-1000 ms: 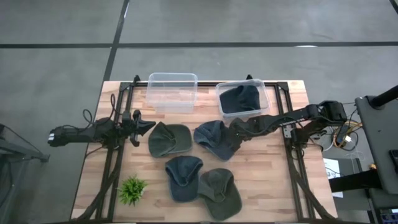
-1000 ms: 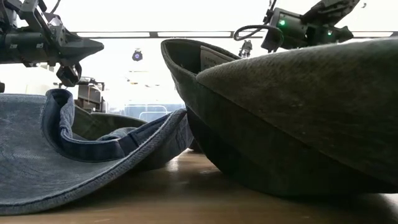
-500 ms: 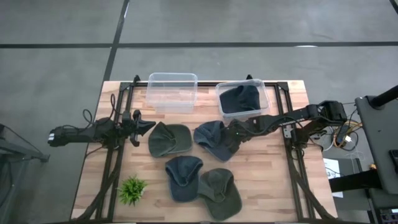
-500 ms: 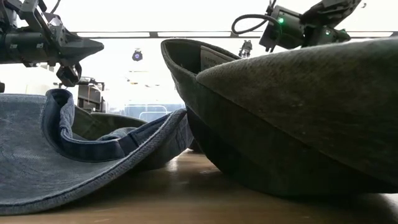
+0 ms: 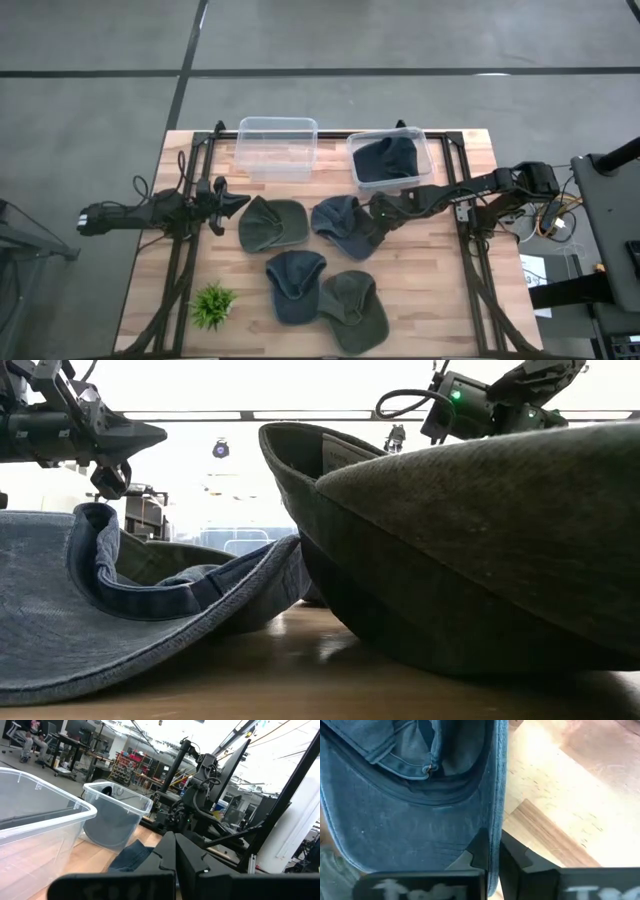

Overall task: Pick & Place hat
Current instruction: Put the top blue cap into the right transparent bin

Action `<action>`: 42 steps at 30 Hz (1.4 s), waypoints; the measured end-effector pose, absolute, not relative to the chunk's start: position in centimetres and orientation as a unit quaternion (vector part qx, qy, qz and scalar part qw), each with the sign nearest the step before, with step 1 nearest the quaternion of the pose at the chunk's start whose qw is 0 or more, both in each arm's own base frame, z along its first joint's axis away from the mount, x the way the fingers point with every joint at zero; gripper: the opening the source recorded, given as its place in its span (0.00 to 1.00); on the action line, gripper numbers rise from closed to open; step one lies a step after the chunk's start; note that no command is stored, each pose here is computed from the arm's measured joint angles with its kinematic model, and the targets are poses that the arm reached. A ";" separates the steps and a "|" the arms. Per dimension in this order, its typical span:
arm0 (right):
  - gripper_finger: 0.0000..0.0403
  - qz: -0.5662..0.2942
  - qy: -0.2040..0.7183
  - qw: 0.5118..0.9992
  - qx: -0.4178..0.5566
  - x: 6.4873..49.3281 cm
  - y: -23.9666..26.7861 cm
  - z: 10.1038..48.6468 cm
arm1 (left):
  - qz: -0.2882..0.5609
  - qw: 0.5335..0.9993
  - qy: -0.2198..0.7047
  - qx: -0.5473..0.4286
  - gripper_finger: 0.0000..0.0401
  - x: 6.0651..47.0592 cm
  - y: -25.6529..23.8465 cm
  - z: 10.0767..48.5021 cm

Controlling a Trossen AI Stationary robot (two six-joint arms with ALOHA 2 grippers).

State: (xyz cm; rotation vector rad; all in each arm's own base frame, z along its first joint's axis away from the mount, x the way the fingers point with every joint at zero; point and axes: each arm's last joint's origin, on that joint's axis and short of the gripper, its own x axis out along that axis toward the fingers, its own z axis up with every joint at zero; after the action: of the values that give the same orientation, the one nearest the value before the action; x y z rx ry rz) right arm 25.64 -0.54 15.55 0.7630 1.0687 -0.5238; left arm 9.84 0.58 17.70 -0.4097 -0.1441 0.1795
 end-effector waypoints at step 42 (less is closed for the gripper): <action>0.03 -0.514 0.145 0.685 0.496 19.1 -1.5 38.0 | 0.074 0.965 -0.142 -0.209 0.00 9.6 0.6 19.1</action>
State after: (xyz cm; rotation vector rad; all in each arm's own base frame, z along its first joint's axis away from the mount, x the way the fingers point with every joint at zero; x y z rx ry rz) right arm 19.06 -1.54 37.97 1.1121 0.3246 -1.1511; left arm 9.59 0.58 19.07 -0.4228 -0.2873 0.1500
